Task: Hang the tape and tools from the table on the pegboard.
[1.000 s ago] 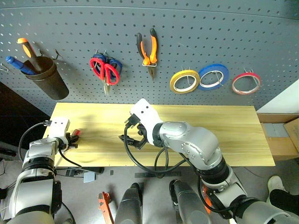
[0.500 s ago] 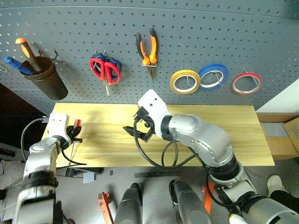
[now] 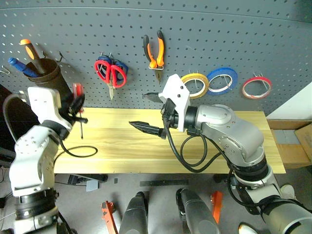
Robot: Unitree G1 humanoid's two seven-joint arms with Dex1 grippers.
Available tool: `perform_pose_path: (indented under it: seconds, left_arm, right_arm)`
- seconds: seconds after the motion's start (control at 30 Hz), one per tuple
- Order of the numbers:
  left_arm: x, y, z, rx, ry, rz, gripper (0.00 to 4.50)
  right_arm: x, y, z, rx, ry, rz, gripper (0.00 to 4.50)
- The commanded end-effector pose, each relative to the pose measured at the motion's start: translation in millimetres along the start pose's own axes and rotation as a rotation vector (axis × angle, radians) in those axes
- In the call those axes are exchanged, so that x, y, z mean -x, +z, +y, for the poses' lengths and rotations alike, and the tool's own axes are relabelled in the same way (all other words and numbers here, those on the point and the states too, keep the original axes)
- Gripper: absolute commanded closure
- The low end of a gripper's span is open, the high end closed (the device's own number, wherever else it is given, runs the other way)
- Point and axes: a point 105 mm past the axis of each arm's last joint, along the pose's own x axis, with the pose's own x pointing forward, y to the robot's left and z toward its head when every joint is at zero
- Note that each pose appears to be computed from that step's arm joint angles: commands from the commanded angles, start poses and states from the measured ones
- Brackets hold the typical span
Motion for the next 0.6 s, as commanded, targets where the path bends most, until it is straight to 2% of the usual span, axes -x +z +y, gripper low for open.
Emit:
perform_pose_path:
  seconds: [0.03,0.33,0.6]
  left_arm:
    - [-3.8,48.5,9.4,-0.054,0.013,-0.164,3.71]
    - [-22.5,133.6,27.0,-0.049,0.025,-0.422,3.71]
    - [-31.5,160.8,52.6,-0.044,0.064,-0.492,3.71]
  right_arm:
    - [0.4,18.5,-0.9,0.047,0.020,-0.071,0.00]
    - [-0.6,25.0,-7.0,0.058,0.025,-0.079,0.00]
    - [-3.7,31.2,-16.7,0.078,-0.024,-0.093,0.00]
